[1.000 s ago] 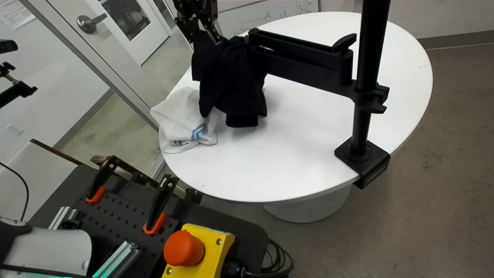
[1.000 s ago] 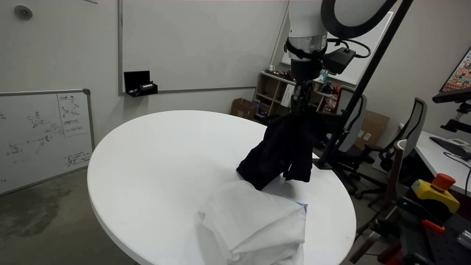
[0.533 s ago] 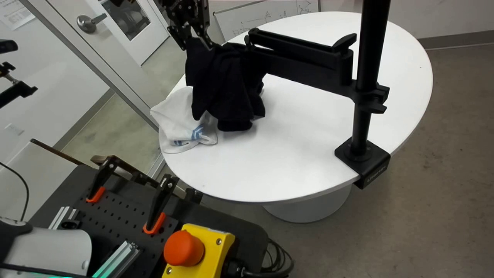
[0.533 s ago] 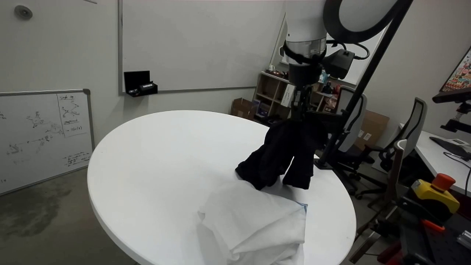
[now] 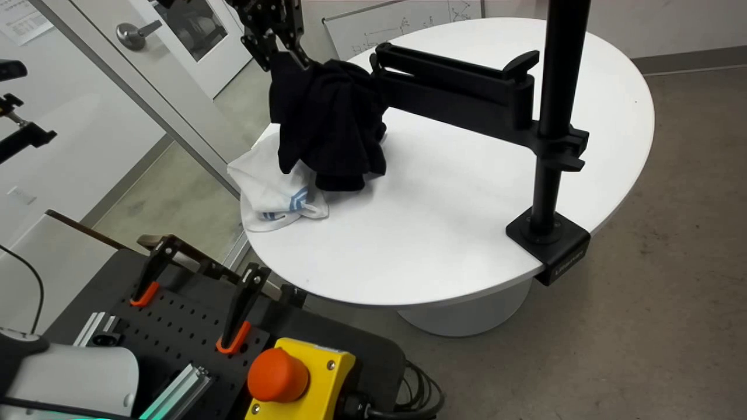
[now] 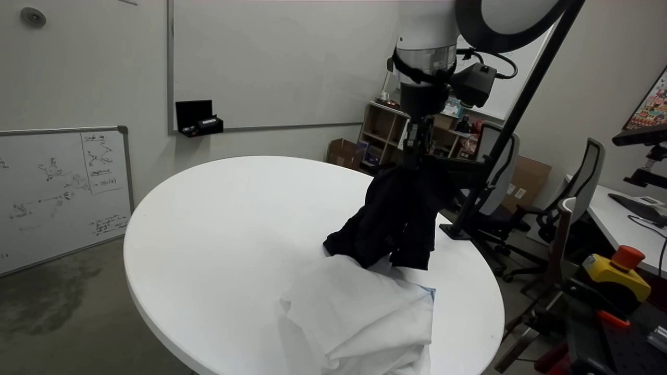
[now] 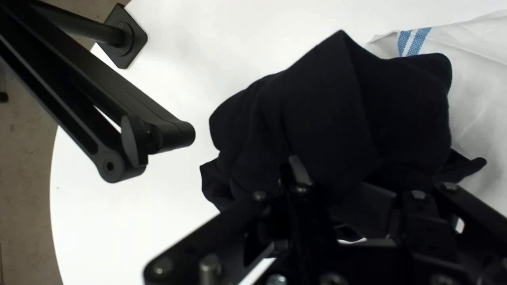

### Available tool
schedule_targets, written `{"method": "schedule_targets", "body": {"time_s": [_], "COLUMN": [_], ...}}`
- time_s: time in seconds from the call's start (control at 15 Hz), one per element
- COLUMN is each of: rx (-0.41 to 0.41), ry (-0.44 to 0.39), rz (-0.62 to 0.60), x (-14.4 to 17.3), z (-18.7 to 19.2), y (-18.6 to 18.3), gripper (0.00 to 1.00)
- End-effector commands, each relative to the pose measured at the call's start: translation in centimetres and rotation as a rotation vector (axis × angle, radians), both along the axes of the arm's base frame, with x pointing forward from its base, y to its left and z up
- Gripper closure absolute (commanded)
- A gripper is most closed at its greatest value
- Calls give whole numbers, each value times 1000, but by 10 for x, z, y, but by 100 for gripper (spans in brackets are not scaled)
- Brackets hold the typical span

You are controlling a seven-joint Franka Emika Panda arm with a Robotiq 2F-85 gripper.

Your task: Take the black shirt off the stand and put it on the table

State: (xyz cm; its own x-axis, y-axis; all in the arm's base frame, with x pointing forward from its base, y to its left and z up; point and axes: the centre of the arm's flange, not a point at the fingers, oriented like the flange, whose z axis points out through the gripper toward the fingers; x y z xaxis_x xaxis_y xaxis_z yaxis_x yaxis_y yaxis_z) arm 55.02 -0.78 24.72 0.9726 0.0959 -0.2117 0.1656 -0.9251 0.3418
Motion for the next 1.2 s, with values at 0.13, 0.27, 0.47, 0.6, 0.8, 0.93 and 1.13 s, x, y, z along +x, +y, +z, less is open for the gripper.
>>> {"method": "schedule_targets", "body": {"time_s": [0.13,0.27,0.47,0.6,0.8,0.93,1.13], "rx": [-9,-13,-21,-20,-8,12,38], "ry": [-49,-53,-56,-56,-50,-46,-44], "rz": [0,-12,-30,-41,-54,-64,-99], "x": [8,9,11,11,9,8,8], "z": [9,6,4,5,10,17,30], "y": [20,19,13,10,5,3,-1], "gripper": [64,52,28,13,0,0,0]}}
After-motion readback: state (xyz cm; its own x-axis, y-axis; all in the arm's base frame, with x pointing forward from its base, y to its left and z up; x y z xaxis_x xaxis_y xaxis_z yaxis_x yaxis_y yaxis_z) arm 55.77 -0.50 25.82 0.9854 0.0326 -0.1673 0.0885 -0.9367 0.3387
